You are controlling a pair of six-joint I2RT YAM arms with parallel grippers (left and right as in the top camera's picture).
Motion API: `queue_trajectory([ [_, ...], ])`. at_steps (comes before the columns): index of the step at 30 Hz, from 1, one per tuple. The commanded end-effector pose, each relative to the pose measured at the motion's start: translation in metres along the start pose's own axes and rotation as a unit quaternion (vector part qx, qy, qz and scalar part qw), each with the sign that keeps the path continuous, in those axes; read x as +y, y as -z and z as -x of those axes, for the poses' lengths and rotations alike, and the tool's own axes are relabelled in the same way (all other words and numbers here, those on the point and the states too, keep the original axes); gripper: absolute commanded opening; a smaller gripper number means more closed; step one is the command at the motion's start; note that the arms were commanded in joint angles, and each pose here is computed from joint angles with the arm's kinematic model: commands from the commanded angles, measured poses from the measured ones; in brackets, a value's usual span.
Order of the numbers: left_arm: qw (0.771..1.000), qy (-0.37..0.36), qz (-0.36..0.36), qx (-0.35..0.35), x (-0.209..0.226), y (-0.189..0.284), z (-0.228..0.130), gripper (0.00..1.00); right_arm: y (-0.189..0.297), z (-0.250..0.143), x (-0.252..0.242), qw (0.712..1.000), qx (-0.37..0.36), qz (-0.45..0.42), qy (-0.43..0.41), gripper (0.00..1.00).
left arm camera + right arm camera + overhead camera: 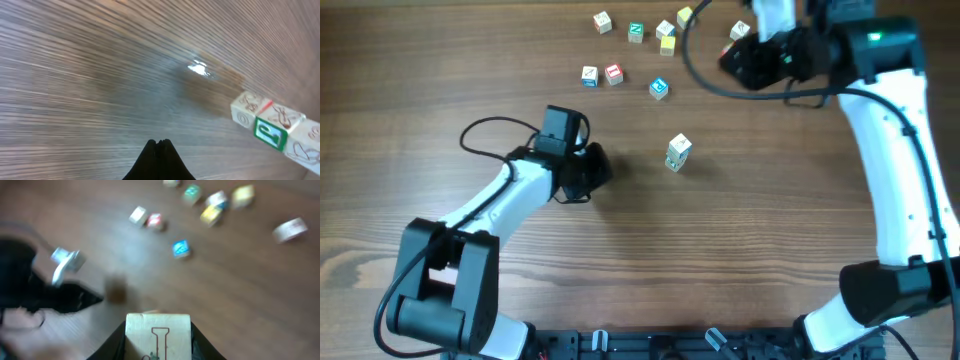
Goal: Form a tower
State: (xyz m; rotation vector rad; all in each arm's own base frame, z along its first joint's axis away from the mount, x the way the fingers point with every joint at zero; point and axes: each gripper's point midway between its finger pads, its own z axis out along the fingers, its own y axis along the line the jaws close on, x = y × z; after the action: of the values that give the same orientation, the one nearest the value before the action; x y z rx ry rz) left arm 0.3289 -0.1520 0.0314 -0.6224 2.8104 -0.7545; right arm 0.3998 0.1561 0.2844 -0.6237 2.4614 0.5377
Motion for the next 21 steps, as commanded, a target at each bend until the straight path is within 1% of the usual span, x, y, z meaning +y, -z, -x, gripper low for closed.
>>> queue_trajectory([
  [1, 1.0, 0.022, 0.011, 0.001, 0.012, 0.002, 0.005, 0.04, -0.014, -0.022, 0.035, 0.997, 0.053, 0.045, 0.036, 0.08],
  [2, 1.0, 0.023, 0.012, -0.001, 0.013, 0.002, 0.006, 0.04, -0.015, -0.032, 0.04, 0.994, 0.075, 0.041, 0.062, 0.08],
  [4, 0.999, 0.029, 0.014, -0.006, 0.017, 0.003, 0.01, 0.04, -0.027, -0.046, 0.044, 0.991, 0.106, 0.02, 0.075, 0.06],
  [7, 0.999, 0.048, 0.015, -0.016, 0.026, 0.008, 0.021, 0.05, -0.063, -0.069, 0.052, 0.987, 0.13, 0.032, 0.089, 0.06],
  [9, 0.998, 0.058, 0.015, -0.022, 0.031, 0.011, 0.027, 0.06, -0.087, -0.08, 0.04, 0.987, 0.131, 0.014, 0.089, 0.04],
  [13, 0.998, 0.06, 0.016, -0.023, 0.033, 0.012, 0.028, 0.08, -0.109, -0.073, 0.031, 0.991, 0.091, 0.001, 0.1, 0.05],
  [15, 0.998, 0.062, 0.02, -0.023, 0.034, 0.012, 0.027, 0.08, -0.099, -0.068, 0.028, 0.993, 0.079, -0.022, 0.083, 0.05],
  [17, 0.997, 0.062, 0.025, -0.027, 0.036, 0.012, 0.029, 0.09, -0.058, -0.054, 0.037, 0.995, 0.035, -0.04, 0.088, 0.04],
  [19, 0.997, 0.062, 0.025, -0.027, 0.036, 0.012, 0.029, 0.09, -0.015, -0.056, 0.043, 0.993, 0.002, -0.064, 0.097, 0.05],
  [20, 0.997, 0.062, 0.025, -0.027, 0.036, 0.012, 0.029, 0.09, -0.007, -0.057, 0.045, 0.992, -0.021, -0.065, 0.102, 0.04],
  [21, 0.997, 0.062, 0.025, -0.027, 0.036, 0.012, 0.029, 0.09, -0.01, -0.06, 0.044, 0.991, -0.047, -0.067, 0.108, 0.04],
])
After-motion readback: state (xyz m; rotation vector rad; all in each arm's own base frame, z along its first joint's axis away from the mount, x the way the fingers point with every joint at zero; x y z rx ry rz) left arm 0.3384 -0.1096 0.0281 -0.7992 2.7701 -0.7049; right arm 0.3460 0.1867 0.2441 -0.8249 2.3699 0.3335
